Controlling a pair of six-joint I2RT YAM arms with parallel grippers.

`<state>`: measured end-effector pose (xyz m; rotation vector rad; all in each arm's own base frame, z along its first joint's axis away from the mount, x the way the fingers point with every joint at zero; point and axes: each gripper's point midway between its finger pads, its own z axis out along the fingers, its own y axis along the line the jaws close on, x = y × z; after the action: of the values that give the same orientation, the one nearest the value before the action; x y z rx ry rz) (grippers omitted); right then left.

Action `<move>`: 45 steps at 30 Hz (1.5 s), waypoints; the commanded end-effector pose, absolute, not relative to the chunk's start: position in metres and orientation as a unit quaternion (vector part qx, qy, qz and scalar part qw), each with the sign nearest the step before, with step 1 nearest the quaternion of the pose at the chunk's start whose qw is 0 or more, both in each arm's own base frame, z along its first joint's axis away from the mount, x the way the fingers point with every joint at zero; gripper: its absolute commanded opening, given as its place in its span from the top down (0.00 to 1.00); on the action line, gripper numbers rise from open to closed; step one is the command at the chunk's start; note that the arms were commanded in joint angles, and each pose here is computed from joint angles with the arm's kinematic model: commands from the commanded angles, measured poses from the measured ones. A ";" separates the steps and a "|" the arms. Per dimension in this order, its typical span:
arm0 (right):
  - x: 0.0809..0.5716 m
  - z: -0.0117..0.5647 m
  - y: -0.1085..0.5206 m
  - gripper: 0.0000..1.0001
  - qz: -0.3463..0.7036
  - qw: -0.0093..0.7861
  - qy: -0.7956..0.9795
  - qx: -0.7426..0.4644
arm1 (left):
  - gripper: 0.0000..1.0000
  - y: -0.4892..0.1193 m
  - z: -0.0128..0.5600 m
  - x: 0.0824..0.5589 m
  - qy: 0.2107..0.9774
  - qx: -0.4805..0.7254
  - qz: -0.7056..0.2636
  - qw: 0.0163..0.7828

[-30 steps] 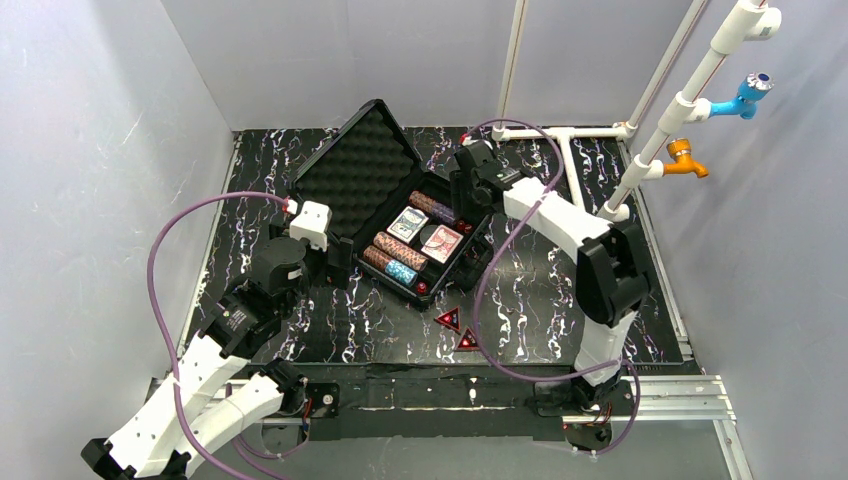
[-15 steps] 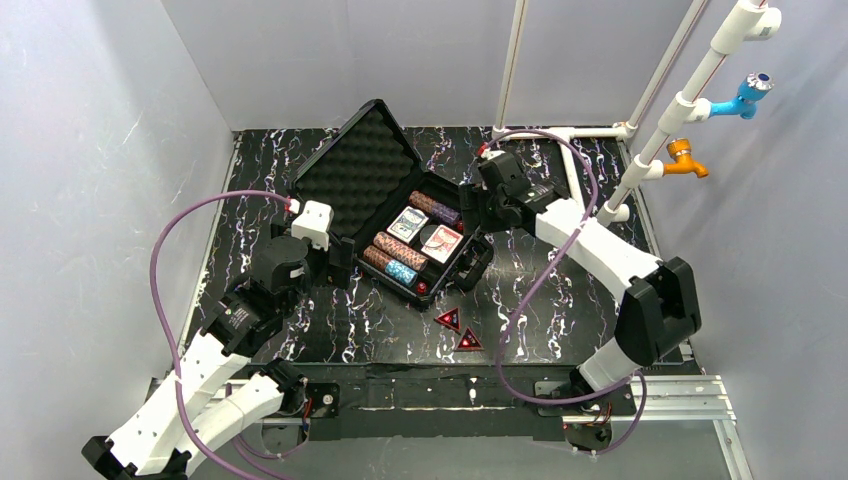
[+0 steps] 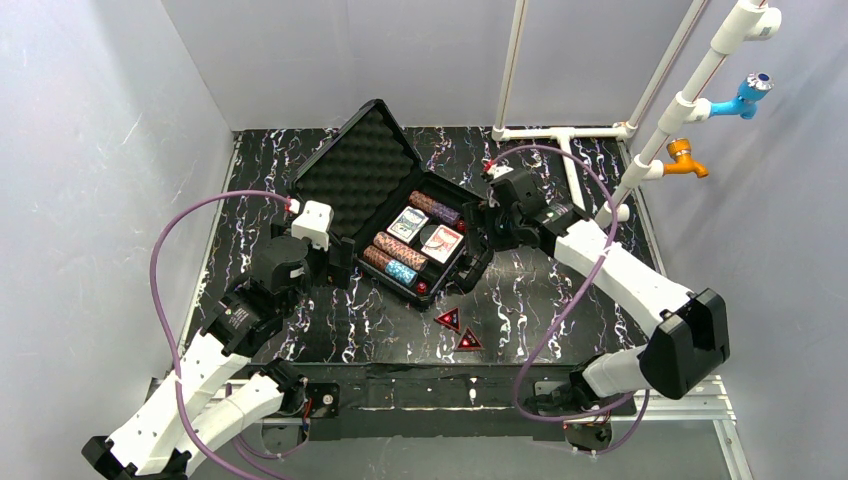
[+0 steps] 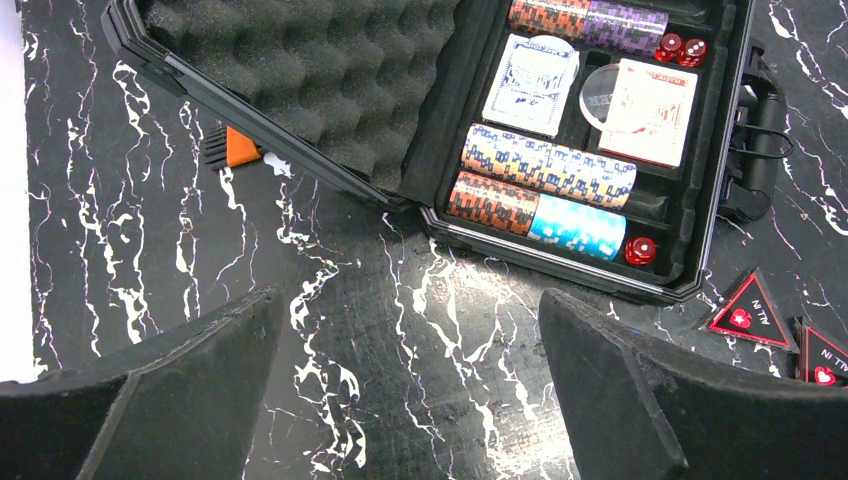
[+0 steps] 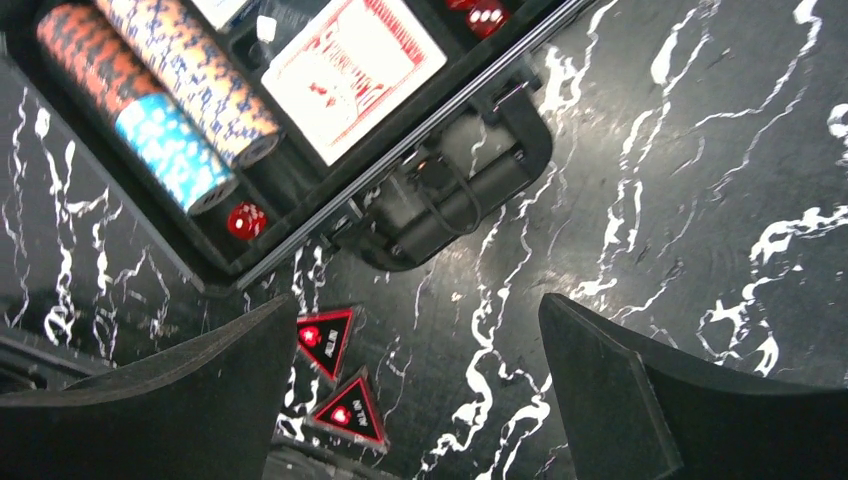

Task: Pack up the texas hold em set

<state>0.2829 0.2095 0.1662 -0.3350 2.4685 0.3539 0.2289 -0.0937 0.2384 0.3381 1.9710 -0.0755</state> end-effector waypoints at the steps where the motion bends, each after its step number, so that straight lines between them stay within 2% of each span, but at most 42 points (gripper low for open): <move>1: 0.256 0.168 0.220 0.02 0.163 0.295 0.929 -0.157 | 0.01 -0.092 0.240 0.229 0.828 0.143 -0.030 0.541; 24: 0.132 0.095 0.255 0.02 0.151 0.207 0.927 -0.274 | 0.01 -0.091 0.239 0.229 0.829 0.143 -0.027 0.540; 45: 0.109 0.032 0.252 0.03 0.075 0.195 0.940 -0.269 | 0.01 -0.090 0.241 0.228 0.828 0.142 -0.028 0.542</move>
<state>0.1043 0.2476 0.0358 -0.7944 2.6598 0.2226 0.2289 -0.0937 0.2382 0.3385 1.9717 -0.0752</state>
